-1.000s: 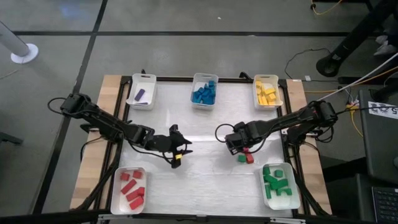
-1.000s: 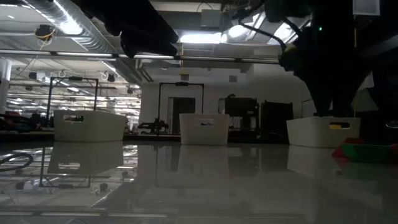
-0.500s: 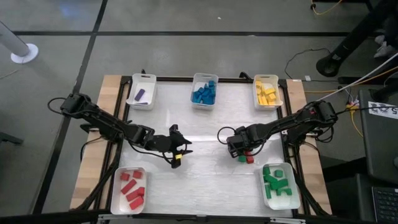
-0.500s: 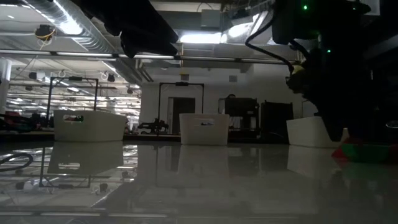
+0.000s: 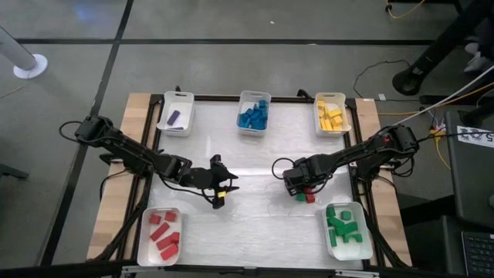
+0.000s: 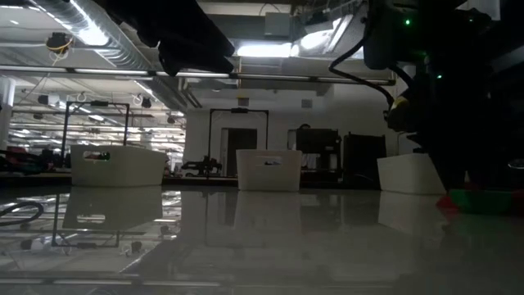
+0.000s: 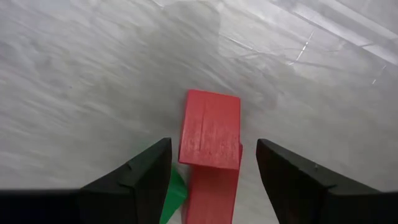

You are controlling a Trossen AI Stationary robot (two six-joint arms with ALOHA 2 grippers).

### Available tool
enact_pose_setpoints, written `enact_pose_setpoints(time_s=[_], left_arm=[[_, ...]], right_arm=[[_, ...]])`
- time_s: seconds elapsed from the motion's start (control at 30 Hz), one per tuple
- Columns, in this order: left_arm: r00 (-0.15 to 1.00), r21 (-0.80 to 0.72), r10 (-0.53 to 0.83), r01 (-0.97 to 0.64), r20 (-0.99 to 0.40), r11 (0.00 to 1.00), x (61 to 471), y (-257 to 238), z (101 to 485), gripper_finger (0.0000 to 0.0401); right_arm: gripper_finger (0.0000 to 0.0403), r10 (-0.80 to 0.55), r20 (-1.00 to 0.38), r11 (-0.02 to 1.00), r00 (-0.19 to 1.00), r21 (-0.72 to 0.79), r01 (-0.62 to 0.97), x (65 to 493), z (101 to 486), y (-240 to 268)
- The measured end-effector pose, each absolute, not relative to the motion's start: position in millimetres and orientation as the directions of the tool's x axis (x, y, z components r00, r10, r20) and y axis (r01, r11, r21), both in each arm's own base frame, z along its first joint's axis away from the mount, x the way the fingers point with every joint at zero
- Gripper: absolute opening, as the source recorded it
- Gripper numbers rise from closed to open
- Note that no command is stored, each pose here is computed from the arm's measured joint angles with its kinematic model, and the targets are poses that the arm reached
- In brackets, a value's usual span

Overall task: Sort blocks
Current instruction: Put the red block into the bottom left white bin

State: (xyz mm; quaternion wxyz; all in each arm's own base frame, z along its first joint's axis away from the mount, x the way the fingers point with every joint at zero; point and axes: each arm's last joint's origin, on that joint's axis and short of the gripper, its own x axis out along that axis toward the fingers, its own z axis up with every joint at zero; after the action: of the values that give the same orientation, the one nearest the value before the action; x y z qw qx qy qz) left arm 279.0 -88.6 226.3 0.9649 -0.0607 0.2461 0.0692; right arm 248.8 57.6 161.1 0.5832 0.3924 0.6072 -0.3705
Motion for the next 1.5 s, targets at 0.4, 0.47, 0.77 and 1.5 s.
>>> enact_pose_setpoints(time_s=[0.4,0.47,0.77,1.5], left_arm=[[0.869,-0.083,0.104,-0.163,-0.483,0.983,279,-89,226,0.0164],[0.87,-0.084,0.104,-0.163,-0.482,0.983,279,-89,227,0.0164],[0.87,-0.083,0.104,-0.163,-0.482,0.983,279,-88,227,0.0164],[0.898,-0.102,0.102,-0.16,-0.427,0.982,268,-84,247,0.0164]], right_arm=[[0.0237,0.045,-0.999,0.394,-0.009,0.009,0.919,250,160,58],[0.0236,0.046,-0.999,0.394,-0.007,0.012,0.919,251,158,58],[0.0235,0.073,-0.997,0.411,-0.038,-0.005,0.911,258,144,61],[0.0099,-0.124,-0.95,0.655,0.285,0.137,0.743,308,198,64]])
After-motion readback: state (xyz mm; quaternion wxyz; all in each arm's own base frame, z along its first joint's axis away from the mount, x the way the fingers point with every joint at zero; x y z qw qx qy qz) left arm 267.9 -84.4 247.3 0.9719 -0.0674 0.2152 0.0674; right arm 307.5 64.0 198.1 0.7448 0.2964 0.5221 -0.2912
